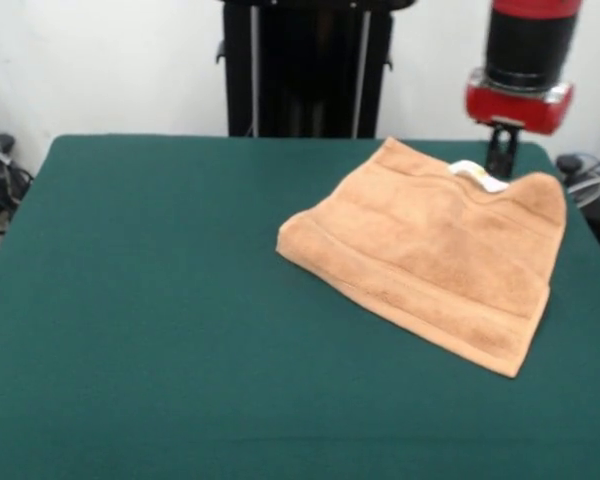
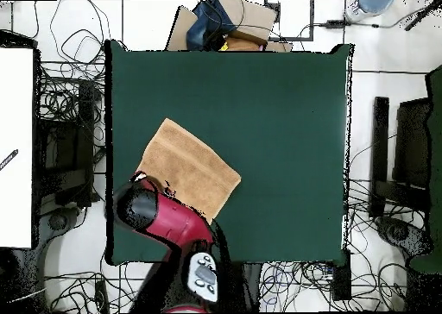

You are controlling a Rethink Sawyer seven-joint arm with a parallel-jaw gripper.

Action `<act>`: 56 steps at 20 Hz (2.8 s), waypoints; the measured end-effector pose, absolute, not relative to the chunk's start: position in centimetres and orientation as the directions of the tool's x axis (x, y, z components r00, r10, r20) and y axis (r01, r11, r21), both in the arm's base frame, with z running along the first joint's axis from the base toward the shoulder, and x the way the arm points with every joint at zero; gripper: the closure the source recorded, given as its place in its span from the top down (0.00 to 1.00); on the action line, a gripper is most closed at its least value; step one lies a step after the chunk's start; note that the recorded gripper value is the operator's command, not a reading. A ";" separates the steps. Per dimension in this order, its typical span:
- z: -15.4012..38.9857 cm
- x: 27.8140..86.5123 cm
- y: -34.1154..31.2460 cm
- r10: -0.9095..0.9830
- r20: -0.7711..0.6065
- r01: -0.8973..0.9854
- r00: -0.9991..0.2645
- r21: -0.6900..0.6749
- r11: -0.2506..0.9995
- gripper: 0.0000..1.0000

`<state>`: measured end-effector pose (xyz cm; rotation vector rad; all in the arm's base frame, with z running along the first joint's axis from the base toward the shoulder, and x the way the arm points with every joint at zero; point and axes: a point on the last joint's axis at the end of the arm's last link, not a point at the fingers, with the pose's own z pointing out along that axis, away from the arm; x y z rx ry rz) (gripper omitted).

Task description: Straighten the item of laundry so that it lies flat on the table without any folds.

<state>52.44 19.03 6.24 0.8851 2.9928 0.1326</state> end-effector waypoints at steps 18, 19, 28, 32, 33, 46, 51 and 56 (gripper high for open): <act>4.3 54.5 7.4 0.691 0.029 0.691 -0.722 0.062 0.720 0.00; 4.0 54.4 6.7 0.697 0.033 0.698 -0.716 0.059 0.714 0.00; 3.0 53.7 5.5 0.696 0.047 0.698 -0.716 0.044 0.715 0.00; 2.4 53.3 5.6 0.682 0.043 0.683 -0.730 0.040 0.729 0.00; 2.2 53.3 5.6 0.680 0.042 0.681 -0.732 0.039 0.731 0.00; -3.6 49.4 4.0 0.643 0.071 0.643 -0.763 -0.022 0.766 0.00; -5.2 48.9 3.9 0.629 0.088 0.629 -0.772 -0.030 0.776 0.00; -5.3 49.0 3.9 0.619 0.087 0.620 -0.780 -0.029 0.784 0.00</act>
